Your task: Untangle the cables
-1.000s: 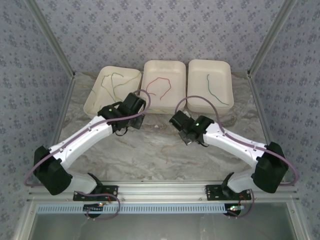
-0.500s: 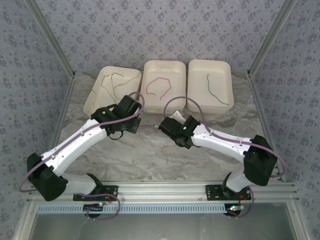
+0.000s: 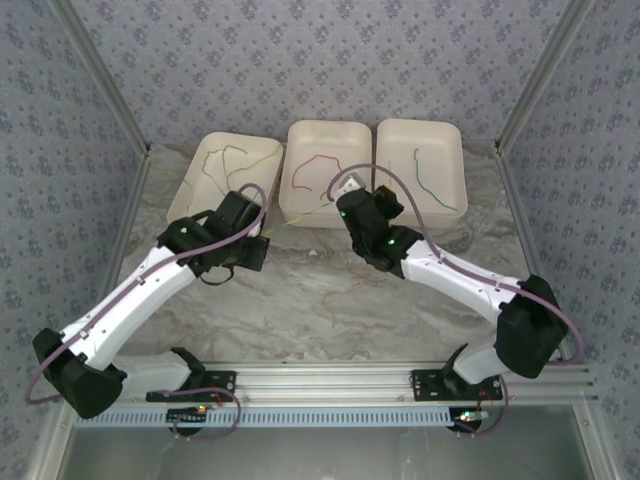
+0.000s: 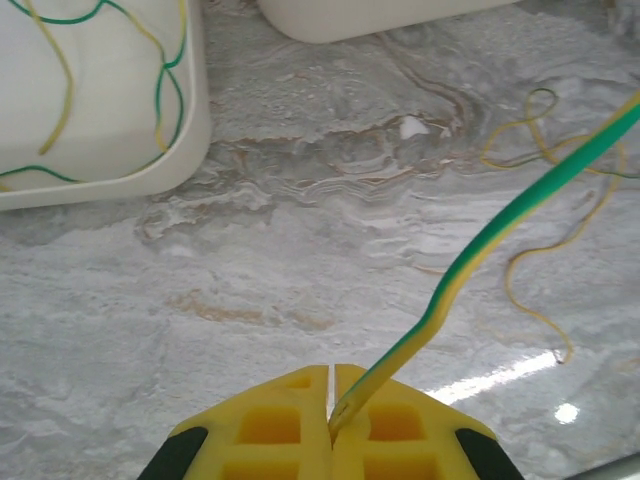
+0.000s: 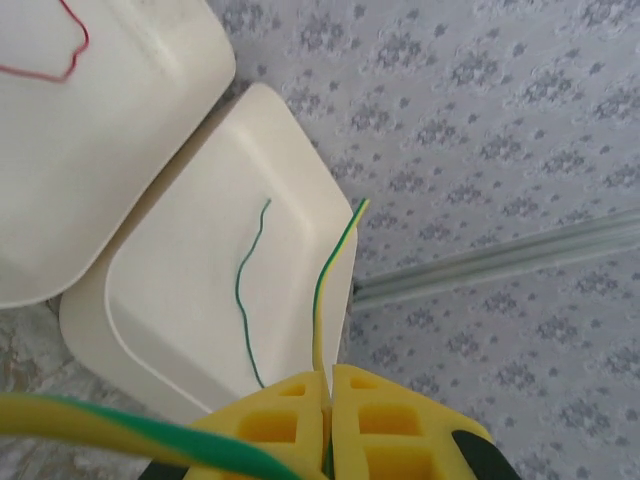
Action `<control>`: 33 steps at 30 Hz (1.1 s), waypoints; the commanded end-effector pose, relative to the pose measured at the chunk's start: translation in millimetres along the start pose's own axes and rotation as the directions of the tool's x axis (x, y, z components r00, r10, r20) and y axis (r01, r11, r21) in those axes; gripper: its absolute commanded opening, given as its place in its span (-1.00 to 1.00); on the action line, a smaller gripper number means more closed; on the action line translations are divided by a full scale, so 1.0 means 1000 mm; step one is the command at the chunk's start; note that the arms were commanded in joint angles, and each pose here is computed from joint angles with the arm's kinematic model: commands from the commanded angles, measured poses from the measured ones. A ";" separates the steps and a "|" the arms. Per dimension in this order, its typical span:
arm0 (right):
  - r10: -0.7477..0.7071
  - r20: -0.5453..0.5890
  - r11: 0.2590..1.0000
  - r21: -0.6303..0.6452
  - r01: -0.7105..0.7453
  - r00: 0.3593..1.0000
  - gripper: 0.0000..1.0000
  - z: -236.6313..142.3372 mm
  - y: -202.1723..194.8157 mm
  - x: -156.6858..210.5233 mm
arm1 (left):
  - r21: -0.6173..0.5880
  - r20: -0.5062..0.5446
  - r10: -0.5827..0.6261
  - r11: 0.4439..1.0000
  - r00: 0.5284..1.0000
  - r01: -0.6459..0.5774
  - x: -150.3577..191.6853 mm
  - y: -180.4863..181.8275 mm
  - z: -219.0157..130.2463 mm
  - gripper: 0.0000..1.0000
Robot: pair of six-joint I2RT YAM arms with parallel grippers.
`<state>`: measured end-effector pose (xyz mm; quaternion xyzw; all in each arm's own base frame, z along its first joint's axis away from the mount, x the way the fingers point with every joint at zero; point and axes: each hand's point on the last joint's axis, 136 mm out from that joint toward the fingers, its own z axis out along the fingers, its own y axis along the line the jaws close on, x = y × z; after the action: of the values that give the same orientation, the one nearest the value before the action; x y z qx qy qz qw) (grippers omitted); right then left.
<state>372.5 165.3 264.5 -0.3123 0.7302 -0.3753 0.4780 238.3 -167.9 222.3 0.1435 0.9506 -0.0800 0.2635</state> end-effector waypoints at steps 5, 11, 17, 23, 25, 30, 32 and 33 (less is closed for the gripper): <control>-0.064 0.263 0.974 -0.195 0.118 0.963 -0.41 -0.027 0.019 -0.024 | 0.112 -0.022 -0.062 0.992 0.998 0.064 0.015 -0.011 -0.012 -1.00; 0.033 0.279 0.940 -0.336 0.065 0.960 0.61 -0.061 0.024 -0.030 | 0.211 0.067 -0.157 0.968 0.985 0.140 -0.034 -0.026 -0.027 -1.00; 0.327 0.299 0.877 -0.450 -0.169 0.896 0.62 -0.110 -0.018 -0.024 | 0.317 0.165 -0.278 0.924 0.946 0.216 -0.090 -0.019 -0.063 -1.00; 0.692 0.153 0.651 -0.553 -0.519 0.705 0.50 -0.132 -0.053 0.005 | 0.411 0.249 -0.456 0.849 0.854 0.333 -0.136 0.018 -0.080 -1.00; 0.779 0.090 0.549 -0.575 -0.606 0.620 0.47 -0.138 -0.056 0.015 | 0.453 0.266 -0.532 0.805 0.804 0.383 -0.150 0.036 -0.081 -1.00; 0.888 -0.061 0.307 -0.659 -0.687 0.455 0.47 -0.153 -0.039 0.030 | 0.534 0.302 -0.684 0.699 0.664 0.477 -0.177 0.084 -0.075 -1.00; 0.899 -0.116 0.233 -0.687 -0.688 0.421 0.44 -0.159 -0.029 0.033 | 0.557 0.293 -0.754 0.635 0.588 0.536 -0.181 0.104 -0.068 -1.00; 0.902 -0.138 0.207 -0.694 -0.690 0.410 0.43 -0.161 -0.025 0.034 | 0.571 0.289 -0.776 0.609 0.560 0.550 -0.182 0.111 -0.063 -1.00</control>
<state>223.2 154.5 327.0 -0.1246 0.7636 0.1896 0.6045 375.5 -93.6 347.5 -0.1799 0.8252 -0.3543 0.4014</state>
